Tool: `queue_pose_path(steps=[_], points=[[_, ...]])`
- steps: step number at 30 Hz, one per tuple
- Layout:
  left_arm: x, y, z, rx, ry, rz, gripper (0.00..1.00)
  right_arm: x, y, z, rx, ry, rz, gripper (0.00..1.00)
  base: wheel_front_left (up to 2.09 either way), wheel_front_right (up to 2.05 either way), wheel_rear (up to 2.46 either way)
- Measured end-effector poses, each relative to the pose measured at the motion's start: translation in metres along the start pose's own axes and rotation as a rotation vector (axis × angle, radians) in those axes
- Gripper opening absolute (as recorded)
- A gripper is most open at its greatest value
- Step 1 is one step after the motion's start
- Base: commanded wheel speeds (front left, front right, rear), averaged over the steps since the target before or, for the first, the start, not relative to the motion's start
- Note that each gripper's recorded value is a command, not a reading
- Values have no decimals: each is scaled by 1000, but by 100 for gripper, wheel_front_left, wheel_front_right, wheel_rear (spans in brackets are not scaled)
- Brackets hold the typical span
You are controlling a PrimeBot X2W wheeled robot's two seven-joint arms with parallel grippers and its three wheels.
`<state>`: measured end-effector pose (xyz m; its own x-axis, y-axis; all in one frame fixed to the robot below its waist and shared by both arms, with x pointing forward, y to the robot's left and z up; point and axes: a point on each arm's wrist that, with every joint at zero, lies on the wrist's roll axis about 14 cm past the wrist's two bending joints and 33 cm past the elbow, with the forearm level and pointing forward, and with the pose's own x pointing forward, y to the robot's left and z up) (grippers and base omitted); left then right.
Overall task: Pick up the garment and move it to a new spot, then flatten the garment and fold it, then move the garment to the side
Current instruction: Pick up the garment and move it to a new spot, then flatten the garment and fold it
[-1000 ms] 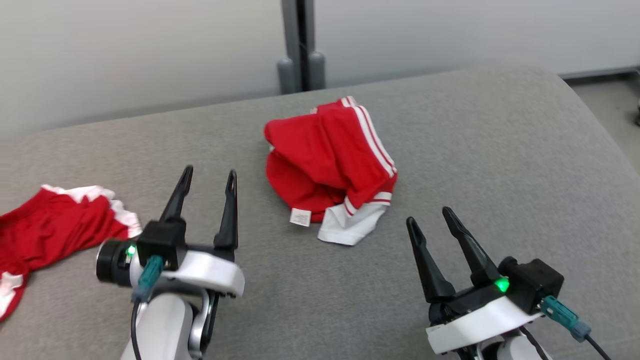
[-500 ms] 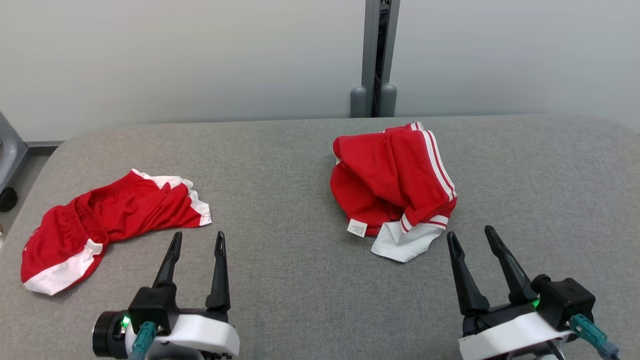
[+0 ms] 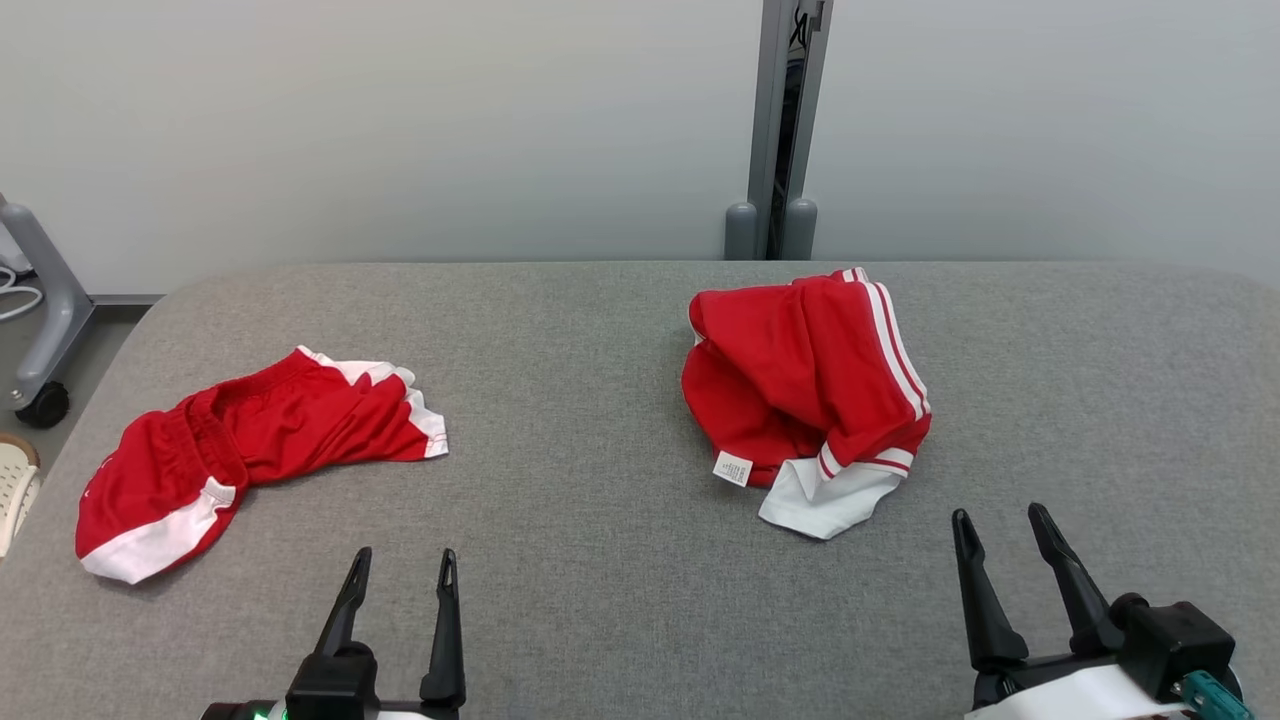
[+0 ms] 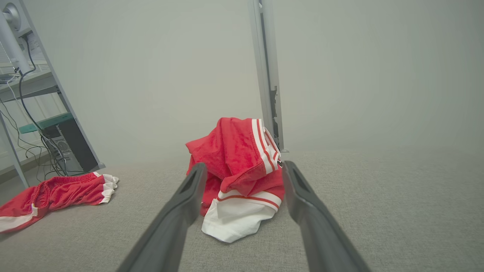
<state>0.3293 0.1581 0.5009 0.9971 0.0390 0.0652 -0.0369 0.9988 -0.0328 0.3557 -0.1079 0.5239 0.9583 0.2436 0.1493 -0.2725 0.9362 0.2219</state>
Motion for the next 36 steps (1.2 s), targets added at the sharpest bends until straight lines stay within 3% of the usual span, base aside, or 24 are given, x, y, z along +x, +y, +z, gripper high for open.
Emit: queue_pose_path(steps=[25,30,36], points=[[2,-11,-17,-5,55,-29,100,-1,-3,-4,-8,14,-9,100,0,0,0],[6,-32,-28,-12,92,-110,100,1,-5,0,-14,2,-13,100,0,0,0],[21,-85,-32,-10,107,-299,100,-6,-22,0,-26,3,-69,100,0,0,0]])
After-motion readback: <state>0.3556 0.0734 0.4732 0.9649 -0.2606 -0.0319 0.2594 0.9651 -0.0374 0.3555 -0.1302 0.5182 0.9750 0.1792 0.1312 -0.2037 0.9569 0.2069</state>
